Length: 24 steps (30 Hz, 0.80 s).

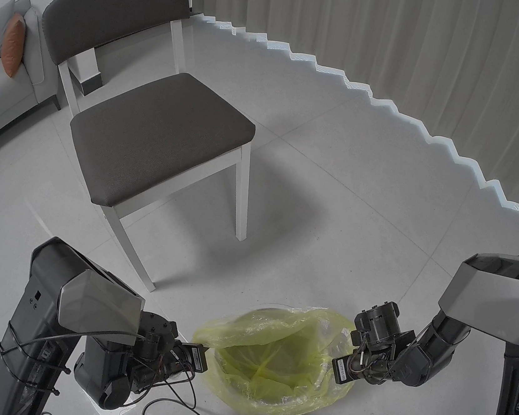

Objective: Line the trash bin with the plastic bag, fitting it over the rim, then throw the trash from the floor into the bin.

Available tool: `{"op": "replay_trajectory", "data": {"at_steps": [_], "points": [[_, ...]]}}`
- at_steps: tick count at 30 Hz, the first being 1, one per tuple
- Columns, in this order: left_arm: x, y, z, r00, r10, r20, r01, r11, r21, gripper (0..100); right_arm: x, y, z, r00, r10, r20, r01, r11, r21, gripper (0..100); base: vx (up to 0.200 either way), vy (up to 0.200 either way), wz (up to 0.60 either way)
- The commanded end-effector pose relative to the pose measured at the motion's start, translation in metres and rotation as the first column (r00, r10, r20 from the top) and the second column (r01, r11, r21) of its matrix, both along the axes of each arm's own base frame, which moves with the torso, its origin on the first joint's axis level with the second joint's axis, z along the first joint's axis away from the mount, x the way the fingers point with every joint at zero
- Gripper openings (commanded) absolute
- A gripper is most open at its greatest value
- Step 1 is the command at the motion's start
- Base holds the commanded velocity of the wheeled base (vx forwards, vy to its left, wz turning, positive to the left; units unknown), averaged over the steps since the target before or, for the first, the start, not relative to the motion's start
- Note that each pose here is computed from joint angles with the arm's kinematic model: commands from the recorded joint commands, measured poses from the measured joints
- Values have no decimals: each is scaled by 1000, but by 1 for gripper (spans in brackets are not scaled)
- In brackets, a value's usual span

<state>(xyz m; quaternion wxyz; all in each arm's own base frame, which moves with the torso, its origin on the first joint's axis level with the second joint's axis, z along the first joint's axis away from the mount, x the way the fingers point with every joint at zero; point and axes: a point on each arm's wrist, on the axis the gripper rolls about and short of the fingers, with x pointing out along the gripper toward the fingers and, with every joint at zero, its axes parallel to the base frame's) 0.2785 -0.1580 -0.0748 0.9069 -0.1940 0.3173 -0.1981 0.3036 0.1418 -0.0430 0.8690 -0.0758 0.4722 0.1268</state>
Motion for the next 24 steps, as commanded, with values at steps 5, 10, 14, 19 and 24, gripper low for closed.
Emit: {"op": "replay_trajectory", "data": {"at_steps": [5,10,14,19,24], "points": [[3,-2,6,1000,5,27,-4,1000,-26,0,-2,1,-1,1000,6,-5,-6,1000,-2,100,0,0,0],[4,-2,7,1000,12,26,-11,999,-39,0,-5,2,-1,1000,12,-7,-12,1000,-2,100,0,0,0],[6,-3,9,999,14,34,-12,999,-52,0,-5,4,2,1000,14,0,-14,1000,2,100,0,0,0],[7,-4,9,999,15,38,-13,999,-50,0,-6,6,16,999,23,33,-23,1000,18,100,0,0,0],[7,-5,15,998,19,59,-16,999,-46,0,-9,10,36,996,37,81,-40,998,37,100,0,0,0]]}}
